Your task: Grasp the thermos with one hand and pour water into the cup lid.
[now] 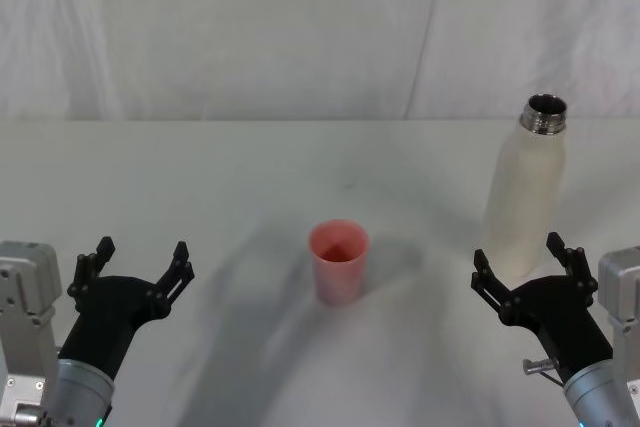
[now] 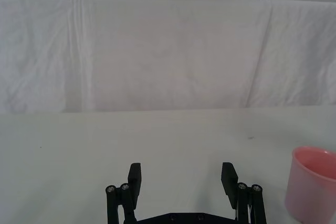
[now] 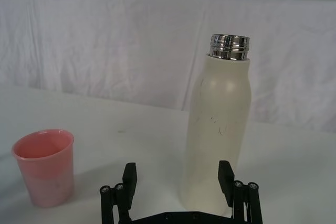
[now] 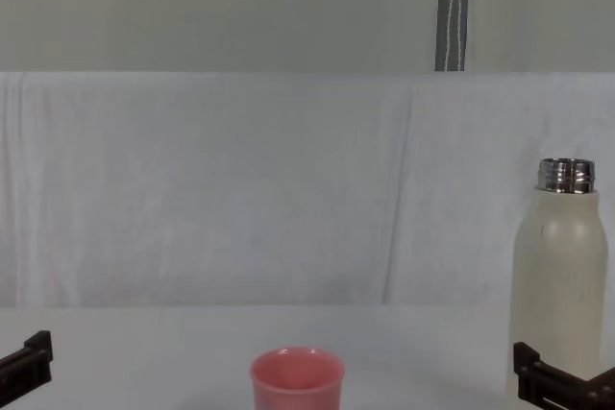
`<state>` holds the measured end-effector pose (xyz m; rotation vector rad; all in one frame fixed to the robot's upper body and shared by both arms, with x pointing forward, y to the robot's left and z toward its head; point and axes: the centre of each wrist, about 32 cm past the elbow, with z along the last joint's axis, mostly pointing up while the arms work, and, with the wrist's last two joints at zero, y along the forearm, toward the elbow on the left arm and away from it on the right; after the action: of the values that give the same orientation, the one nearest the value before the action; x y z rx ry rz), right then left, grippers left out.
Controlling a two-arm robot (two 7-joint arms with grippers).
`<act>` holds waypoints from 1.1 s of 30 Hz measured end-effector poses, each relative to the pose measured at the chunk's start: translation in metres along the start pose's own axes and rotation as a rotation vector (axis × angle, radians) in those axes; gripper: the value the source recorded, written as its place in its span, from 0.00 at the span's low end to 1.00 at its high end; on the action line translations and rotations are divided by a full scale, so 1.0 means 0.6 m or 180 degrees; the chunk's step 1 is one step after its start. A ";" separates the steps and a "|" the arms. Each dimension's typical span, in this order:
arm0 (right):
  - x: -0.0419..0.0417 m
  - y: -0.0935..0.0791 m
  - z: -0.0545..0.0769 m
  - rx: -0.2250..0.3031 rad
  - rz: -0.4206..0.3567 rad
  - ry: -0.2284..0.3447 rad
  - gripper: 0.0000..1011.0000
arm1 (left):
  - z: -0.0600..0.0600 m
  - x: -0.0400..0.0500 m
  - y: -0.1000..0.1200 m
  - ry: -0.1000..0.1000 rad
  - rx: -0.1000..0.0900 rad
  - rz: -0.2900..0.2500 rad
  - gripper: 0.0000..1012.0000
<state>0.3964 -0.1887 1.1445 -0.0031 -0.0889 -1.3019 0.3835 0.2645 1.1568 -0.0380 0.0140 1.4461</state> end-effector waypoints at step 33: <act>0.000 0.000 0.000 0.0000 0.0000 0.0000 0.99 | 0.000 0.000 0.000 0.0000 0.0000 0.0000 0.99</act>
<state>0.3964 -0.1887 1.1445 -0.0031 -0.0889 -1.3019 0.3835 0.2645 1.1568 -0.0380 0.0140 1.4460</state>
